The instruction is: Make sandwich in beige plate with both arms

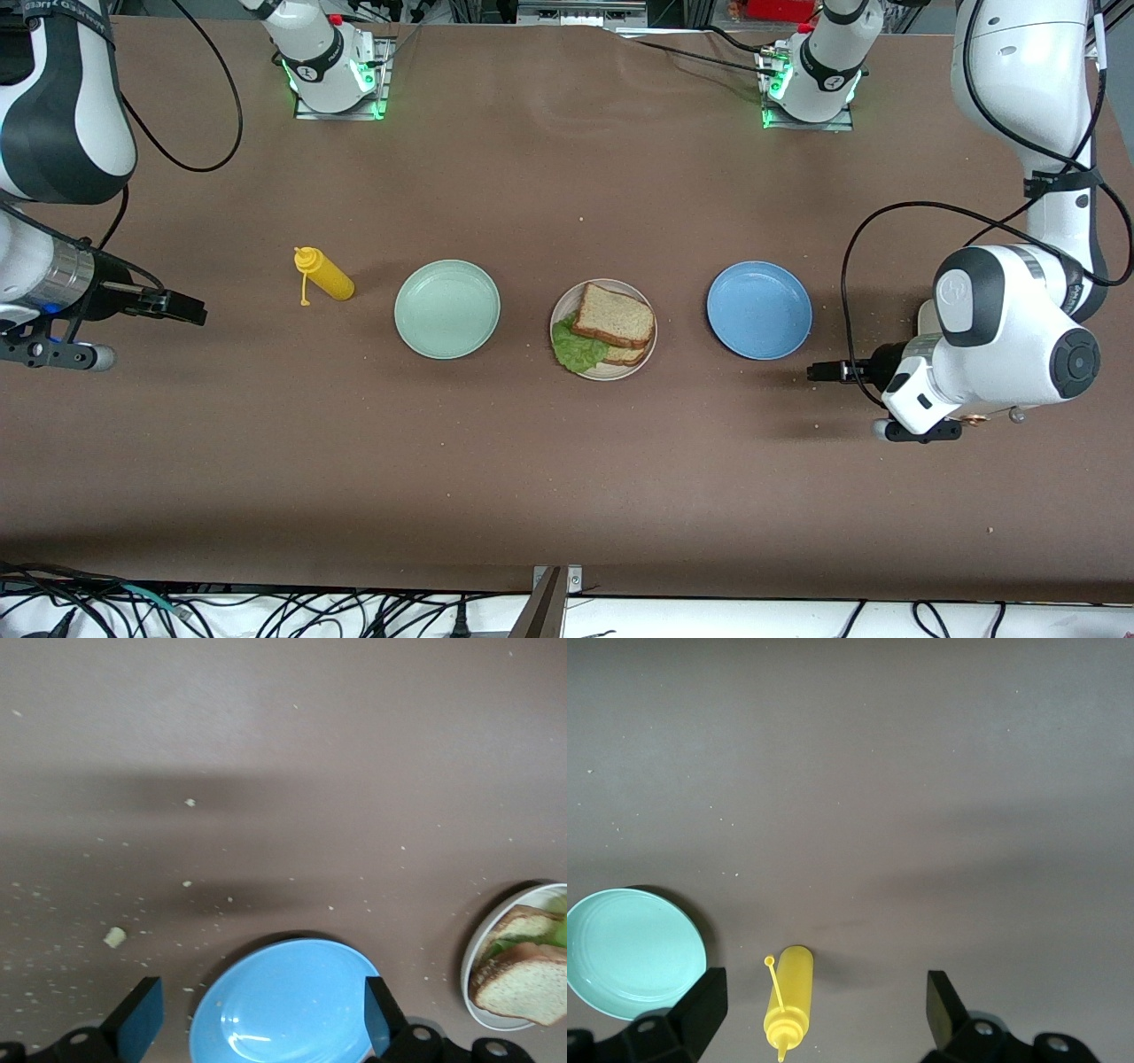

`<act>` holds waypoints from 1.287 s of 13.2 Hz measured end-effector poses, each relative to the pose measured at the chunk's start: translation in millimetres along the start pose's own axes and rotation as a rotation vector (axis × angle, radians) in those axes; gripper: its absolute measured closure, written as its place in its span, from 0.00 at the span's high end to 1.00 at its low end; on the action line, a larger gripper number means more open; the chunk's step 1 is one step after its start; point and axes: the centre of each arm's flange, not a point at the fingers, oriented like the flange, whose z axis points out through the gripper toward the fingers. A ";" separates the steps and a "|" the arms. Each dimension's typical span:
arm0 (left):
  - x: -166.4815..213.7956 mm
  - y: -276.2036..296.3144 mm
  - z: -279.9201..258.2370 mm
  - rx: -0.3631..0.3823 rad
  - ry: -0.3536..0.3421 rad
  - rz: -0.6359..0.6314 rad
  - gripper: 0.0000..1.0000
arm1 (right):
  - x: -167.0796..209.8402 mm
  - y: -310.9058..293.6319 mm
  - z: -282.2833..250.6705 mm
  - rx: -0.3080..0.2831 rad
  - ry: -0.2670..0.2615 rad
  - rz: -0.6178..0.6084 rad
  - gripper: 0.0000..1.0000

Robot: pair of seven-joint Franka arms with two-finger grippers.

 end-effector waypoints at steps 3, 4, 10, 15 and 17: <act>4.0 -34.8 -19.2 -0.006 0.027 -0.046 1.00 | 0.0 -0.1 0.0 0.000 0.000 0.000 1.00; 4.0 -50.6 -25.6 -0.011 0.032 -0.066 1.00 | 0.0 -0.1 0.0 0.000 0.000 0.000 1.00; -6.0 -64.9 -70.1 0.195 0.056 -0.002 1.00 | 0.0 -0.2 -0.1 0.000 0.000 0.000 1.00; -38.5 -49.0 -132.2 0.208 0.059 0.019 1.00 | 0.0 -0.4 0.0 0.000 0.000 -0.001 1.00; -55.1 -45.2 -150.0 0.198 0.044 0.019 1.00 | 0.0 -0.4 0.0 0.000 0.000 -0.001 1.00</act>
